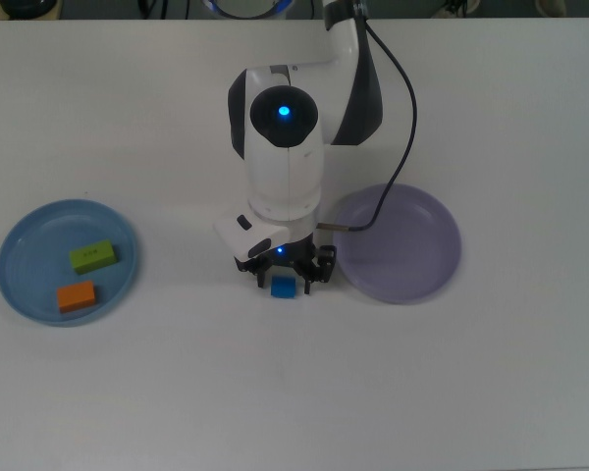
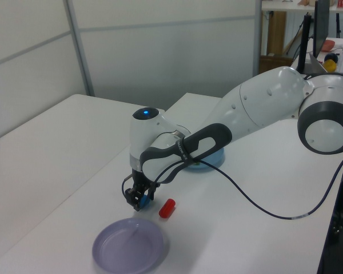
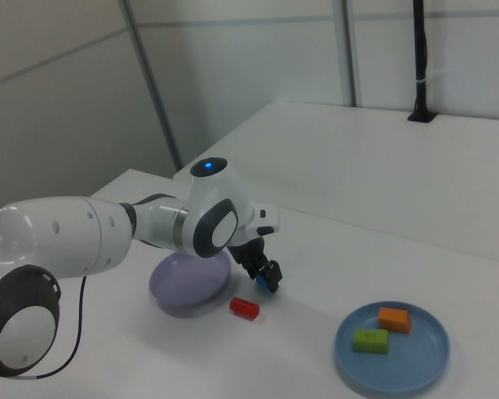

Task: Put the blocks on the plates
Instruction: 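Move the gripper to the blue block and grasp it, then place the blue block on the lavender plate and release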

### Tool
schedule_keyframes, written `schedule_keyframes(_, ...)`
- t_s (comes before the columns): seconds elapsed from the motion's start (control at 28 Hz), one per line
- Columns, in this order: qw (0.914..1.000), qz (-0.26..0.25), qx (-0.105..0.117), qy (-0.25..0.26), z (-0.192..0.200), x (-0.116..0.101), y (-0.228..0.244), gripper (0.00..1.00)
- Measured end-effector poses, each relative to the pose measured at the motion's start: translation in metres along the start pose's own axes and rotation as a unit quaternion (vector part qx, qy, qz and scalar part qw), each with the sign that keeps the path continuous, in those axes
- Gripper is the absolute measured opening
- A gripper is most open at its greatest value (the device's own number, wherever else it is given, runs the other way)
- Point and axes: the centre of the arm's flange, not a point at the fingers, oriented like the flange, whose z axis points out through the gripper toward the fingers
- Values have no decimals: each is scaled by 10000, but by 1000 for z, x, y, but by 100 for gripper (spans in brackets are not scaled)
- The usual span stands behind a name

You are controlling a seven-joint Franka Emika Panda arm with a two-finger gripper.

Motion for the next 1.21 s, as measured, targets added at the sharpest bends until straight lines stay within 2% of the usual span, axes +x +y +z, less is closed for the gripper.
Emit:
schedule_keyframes(0.07, 10000, -3, 1, 2, 0, 0, 0, 64)
schedule_keyframes(0.14, 10000, 1, 1, 11, -1, 1, 0, 56)
schedule_keyframes(0.18, 10000, 6, 2, 21, -2, 1, 0, 49)
schedule_keyframes(0.21, 10000, 10, 3, 28, -3, 2, 1, 48)
schedule_keyframes(0.25, 10000, 16, 3, 36, -4, 2, 1, 41)
schedule_keyframes(0.29, 10000, 24, 2, 45, -5, 3, 2, 39)
schedule_keyframes(0.5, 10000, 60, -36, -29, -15, 5, 7, 39)
schedule_keyframes(0.79, 9998, -7, -27, -216, -63, 0, -3, 39)
schedule_keyframes(0.93, 9989, -213, 64, -418, -87, -14, -30, 39)
schedule_keyframes(1.11, 9969, -511, 182, -566, -98, -33, -73, 39)
schedule_keyframes(1.21, 9959, -683, 103, -577, -95, -44, -93, 39)
